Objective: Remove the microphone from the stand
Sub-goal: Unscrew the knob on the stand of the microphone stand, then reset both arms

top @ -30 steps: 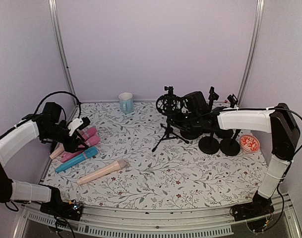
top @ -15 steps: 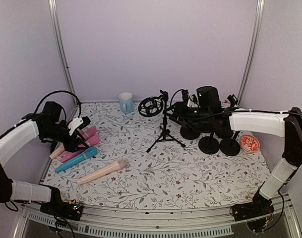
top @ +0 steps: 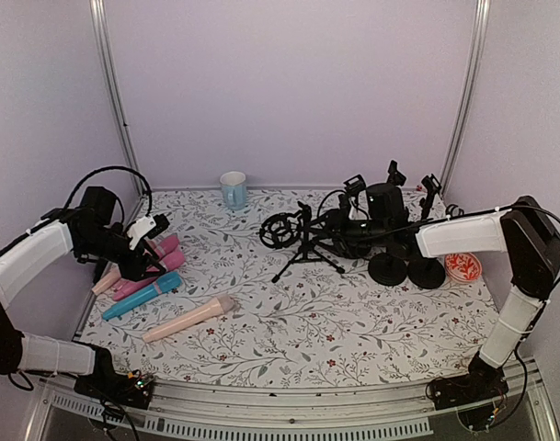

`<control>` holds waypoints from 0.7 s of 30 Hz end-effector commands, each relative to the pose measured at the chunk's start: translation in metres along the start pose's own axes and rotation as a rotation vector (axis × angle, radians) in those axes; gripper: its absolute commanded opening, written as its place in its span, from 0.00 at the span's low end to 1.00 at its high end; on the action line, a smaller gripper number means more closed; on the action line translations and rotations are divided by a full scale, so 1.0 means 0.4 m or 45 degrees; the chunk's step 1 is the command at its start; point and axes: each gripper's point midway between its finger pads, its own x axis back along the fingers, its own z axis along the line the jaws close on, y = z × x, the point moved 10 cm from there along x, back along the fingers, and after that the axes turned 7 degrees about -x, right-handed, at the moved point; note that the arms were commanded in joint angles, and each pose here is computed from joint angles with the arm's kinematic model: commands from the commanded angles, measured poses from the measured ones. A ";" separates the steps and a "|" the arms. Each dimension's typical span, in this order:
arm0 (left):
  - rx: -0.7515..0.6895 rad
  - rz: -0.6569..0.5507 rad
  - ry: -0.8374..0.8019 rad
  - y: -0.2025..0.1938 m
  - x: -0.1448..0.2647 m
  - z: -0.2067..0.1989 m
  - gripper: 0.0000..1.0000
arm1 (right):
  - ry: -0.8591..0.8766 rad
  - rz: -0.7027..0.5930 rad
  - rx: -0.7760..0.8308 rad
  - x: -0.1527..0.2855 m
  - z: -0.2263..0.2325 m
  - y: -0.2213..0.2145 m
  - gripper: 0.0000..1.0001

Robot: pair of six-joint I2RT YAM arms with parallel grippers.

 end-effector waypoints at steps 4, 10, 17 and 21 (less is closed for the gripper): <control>-0.002 -0.014 -0.017 0.020 0.004 0.001 0.53 | 0.063 -0.022 -0.030 -0.030 -0.003 0.012 0.49; -0.001 -0.003 -0.014 0.020 0.002 0.000 0.53 | -0.005 -0.105 0.016 -0.019 0.003 0.008 0.47; 0.022 0.023 -0.009 0.009 -0.009 0.002 0.57 | -0.213 -0.243 0.244 0.017 0.035 -0.037 0.53; 0.049 0.032 0.033 0.013 -0.008 0.014 0.78 | -0.313 -0.333 0.445 0.036 0.074 -0.088 0.69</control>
